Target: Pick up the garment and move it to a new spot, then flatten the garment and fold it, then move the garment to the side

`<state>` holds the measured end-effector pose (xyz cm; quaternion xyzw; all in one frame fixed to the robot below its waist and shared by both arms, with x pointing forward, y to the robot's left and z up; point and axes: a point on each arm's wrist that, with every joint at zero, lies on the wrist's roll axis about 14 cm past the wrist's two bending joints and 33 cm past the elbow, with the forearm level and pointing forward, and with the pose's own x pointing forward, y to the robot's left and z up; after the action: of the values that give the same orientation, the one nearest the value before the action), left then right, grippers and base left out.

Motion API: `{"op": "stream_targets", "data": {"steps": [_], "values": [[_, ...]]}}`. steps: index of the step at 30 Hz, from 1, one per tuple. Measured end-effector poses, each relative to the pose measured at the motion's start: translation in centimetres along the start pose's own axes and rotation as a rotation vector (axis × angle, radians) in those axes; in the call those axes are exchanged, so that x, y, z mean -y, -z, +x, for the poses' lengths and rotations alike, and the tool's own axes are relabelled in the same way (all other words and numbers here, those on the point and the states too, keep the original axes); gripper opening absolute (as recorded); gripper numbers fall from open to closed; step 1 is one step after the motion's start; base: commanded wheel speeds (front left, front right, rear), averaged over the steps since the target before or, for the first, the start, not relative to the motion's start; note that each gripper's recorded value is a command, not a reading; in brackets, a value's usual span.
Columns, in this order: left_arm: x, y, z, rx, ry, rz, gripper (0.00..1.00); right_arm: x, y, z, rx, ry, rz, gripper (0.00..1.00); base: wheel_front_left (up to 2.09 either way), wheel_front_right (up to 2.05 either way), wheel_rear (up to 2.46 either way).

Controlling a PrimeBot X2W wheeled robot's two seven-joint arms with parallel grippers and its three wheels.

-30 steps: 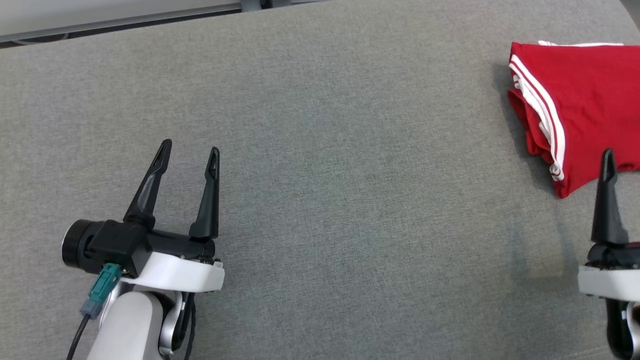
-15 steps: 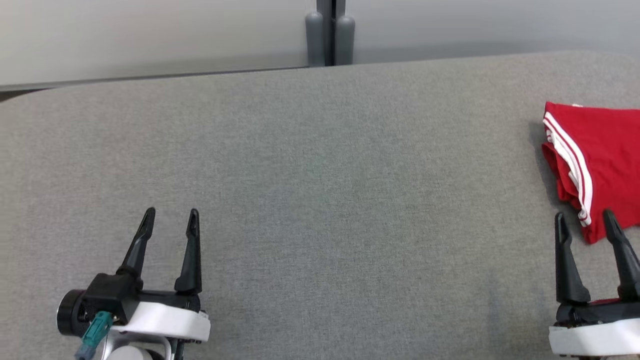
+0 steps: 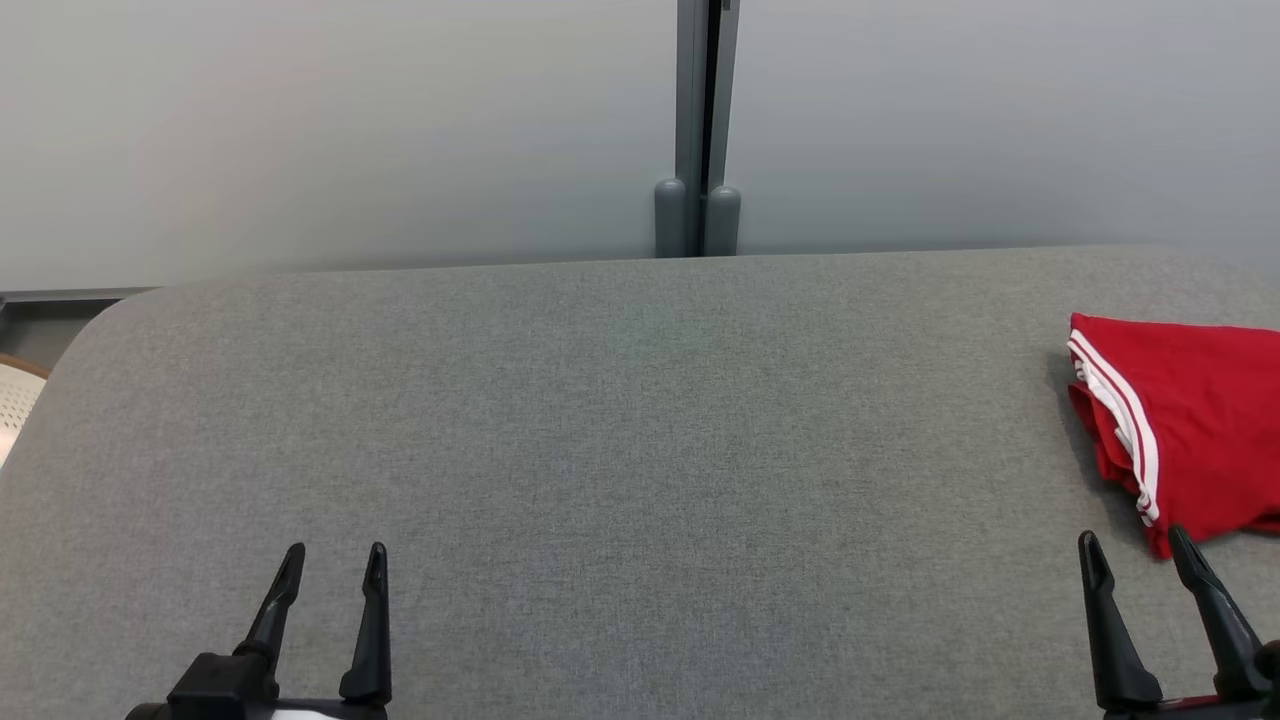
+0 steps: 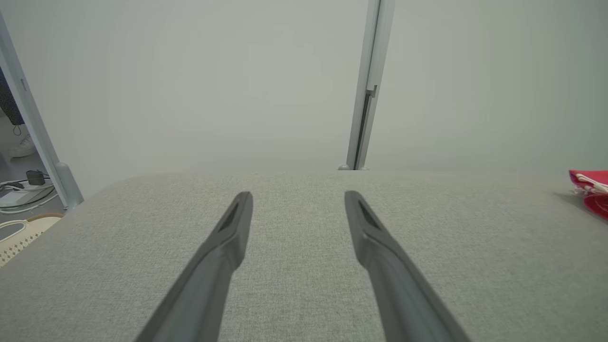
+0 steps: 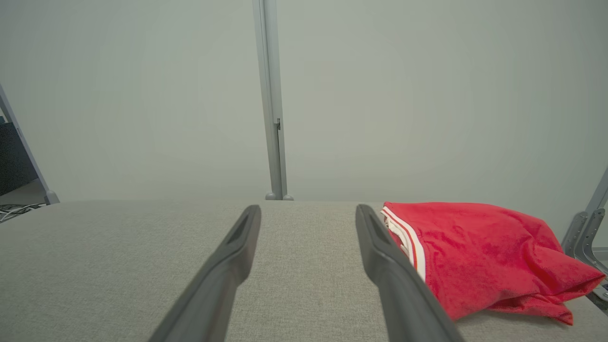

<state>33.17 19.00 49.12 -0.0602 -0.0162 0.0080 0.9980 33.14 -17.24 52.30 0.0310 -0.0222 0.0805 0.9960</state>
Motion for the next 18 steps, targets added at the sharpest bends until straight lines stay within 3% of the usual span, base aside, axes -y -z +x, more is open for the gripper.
{"op": "stream_targets", "data": {"steps": [18], "values": [[0.1,0.34,-0.87,-0.012,0.011,0.012,1.0,0.24,-0.14,-1.06,0.002,0.02,0.015,1.0,0.0,0.0,0.0]]}}
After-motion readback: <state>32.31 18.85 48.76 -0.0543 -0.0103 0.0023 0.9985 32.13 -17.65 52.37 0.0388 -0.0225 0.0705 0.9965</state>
